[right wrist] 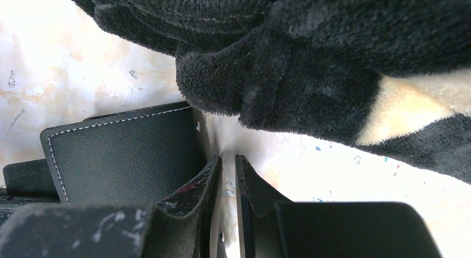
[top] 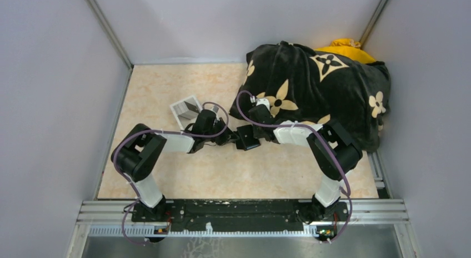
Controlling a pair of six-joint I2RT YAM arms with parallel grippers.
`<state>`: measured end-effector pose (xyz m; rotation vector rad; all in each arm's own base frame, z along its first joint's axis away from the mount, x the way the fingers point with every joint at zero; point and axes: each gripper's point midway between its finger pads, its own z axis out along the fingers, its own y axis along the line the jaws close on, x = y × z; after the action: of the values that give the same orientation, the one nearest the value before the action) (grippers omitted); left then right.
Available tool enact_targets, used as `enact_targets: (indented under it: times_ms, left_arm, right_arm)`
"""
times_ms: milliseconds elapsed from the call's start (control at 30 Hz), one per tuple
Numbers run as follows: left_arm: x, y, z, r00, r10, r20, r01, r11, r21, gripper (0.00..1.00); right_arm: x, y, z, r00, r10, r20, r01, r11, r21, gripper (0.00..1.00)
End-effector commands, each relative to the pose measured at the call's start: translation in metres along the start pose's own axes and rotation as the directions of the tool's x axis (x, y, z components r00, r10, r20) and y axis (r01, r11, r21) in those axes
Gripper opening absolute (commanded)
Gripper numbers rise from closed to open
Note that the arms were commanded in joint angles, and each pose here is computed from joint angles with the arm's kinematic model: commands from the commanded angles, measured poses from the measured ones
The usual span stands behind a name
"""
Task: Put the credit cards into the card holder
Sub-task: Open the card holder at the center of the board.
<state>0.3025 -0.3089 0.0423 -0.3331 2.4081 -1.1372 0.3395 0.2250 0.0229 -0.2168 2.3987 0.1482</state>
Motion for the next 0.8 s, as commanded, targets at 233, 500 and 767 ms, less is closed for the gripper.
enact_targets:
  times_ms: [233,500,767]
  left_arm:
    - [0.006,0.017,0.0,1.0,-0.001,0.013,0.002,0.993,-0.115,0.0]
    - [0.001,0.031,-0.013,0.998,-0.001,0.067,0.015,0.98,-0.2,0.0]
    - [0.0,0.032,-0.01,0.998,0.0,0.064,0.013,0.979,-0.206,0.0]
  right_arm:
    - [0.041,-0.004,0.003,0.991,-0.038,-0.128,0.038,0.999,0.0,0.15]
    - [0.042,-0.004,0.005,0.991,-0.037,-0.13,0.037,0.999,-0.001,0.15]
    - [0.042,-0.002,0.005,0.991,-0.038,-0.13,0.037,0.999,-0.007,0.15]
